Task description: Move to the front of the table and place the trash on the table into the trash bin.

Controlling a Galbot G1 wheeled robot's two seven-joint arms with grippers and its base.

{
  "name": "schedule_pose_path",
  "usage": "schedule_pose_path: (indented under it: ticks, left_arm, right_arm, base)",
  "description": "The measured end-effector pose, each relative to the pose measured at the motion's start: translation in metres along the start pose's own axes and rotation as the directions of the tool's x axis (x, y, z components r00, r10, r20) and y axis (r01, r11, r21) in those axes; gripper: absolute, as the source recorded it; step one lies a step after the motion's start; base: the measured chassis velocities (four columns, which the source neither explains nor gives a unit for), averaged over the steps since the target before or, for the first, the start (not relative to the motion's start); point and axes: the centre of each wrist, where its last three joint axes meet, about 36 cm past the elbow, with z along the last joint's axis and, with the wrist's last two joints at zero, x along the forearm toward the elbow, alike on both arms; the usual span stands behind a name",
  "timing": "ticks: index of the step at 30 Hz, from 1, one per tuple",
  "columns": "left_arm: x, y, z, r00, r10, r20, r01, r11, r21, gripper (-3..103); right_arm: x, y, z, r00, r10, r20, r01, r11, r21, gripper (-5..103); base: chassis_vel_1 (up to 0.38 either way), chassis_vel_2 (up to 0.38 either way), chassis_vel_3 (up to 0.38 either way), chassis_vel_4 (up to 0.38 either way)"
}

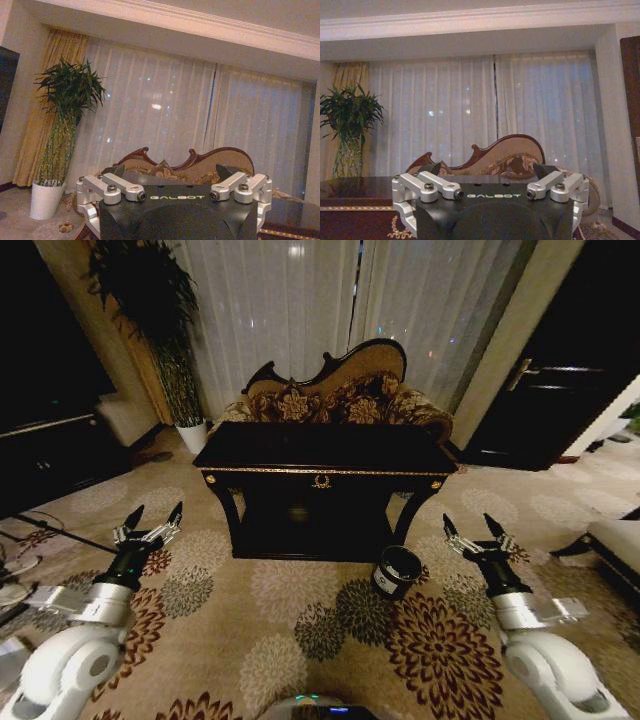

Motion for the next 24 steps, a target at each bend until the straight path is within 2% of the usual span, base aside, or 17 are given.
schedule_pose_path:
  ticks: [24]
  left_arm:
    - [0.0000,0.0000,0.0000,1.000,0.000,0.000,0.000,1.000,0.000,100]
  right_arm:
    - [0.0001,0.0000,0.0000,1.000,0.000,0.000,0.000,1.000,0.000,100]
  base:
    - [0.158,-0.162,-0.161,0.156]
